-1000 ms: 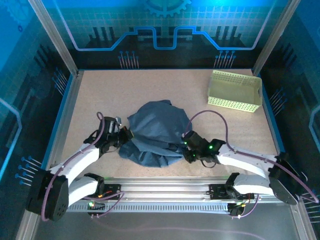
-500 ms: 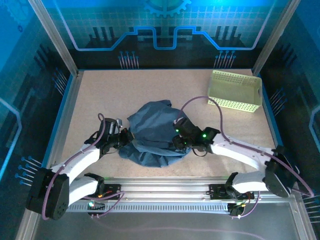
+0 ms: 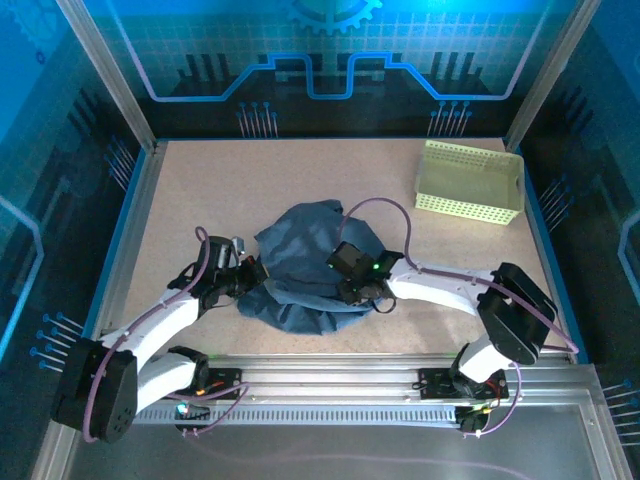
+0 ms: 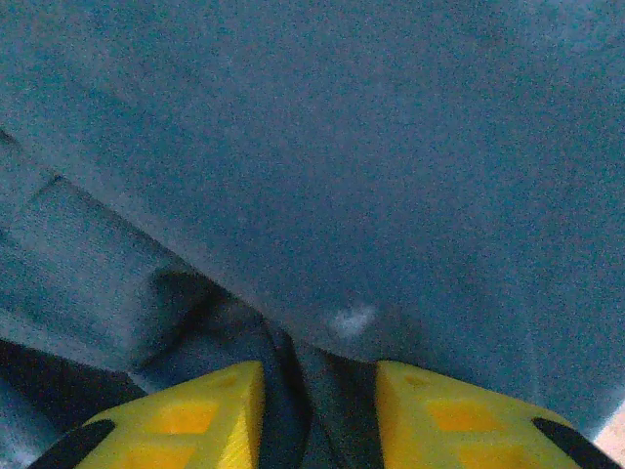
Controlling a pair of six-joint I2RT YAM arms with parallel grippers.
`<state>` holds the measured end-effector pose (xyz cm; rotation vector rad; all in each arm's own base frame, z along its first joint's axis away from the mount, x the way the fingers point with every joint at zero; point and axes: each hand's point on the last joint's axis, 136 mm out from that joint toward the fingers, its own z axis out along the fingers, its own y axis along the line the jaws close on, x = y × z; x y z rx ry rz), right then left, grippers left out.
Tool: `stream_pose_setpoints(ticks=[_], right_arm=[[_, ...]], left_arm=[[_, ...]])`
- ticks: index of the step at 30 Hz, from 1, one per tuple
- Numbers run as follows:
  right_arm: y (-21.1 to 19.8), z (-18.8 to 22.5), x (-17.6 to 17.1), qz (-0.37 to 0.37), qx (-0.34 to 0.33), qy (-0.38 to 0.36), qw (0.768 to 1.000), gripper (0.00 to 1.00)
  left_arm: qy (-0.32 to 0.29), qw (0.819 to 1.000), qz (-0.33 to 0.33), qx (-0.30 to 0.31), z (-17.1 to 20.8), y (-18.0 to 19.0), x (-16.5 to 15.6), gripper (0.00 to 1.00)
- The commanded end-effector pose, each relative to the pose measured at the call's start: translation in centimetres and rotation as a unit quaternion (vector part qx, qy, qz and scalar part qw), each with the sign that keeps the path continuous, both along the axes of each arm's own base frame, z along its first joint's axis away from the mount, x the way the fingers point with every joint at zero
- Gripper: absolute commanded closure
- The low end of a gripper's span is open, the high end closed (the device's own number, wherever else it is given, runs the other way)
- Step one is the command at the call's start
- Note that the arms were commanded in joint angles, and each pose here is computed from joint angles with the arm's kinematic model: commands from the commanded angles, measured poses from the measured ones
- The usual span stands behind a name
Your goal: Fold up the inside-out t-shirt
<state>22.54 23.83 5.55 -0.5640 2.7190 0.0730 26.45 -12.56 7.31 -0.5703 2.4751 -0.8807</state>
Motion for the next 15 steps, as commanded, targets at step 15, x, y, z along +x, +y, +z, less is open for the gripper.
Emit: stream_pose_setpoints(ticks=[15], right_arm=[[-0.7,10.8,0.9,-0.007,0.079,-0.134,0.988,1.0]], left_arm=[[-0.03,0.999,0.014,0.01,1.7,0.7,0.7,1.0]])
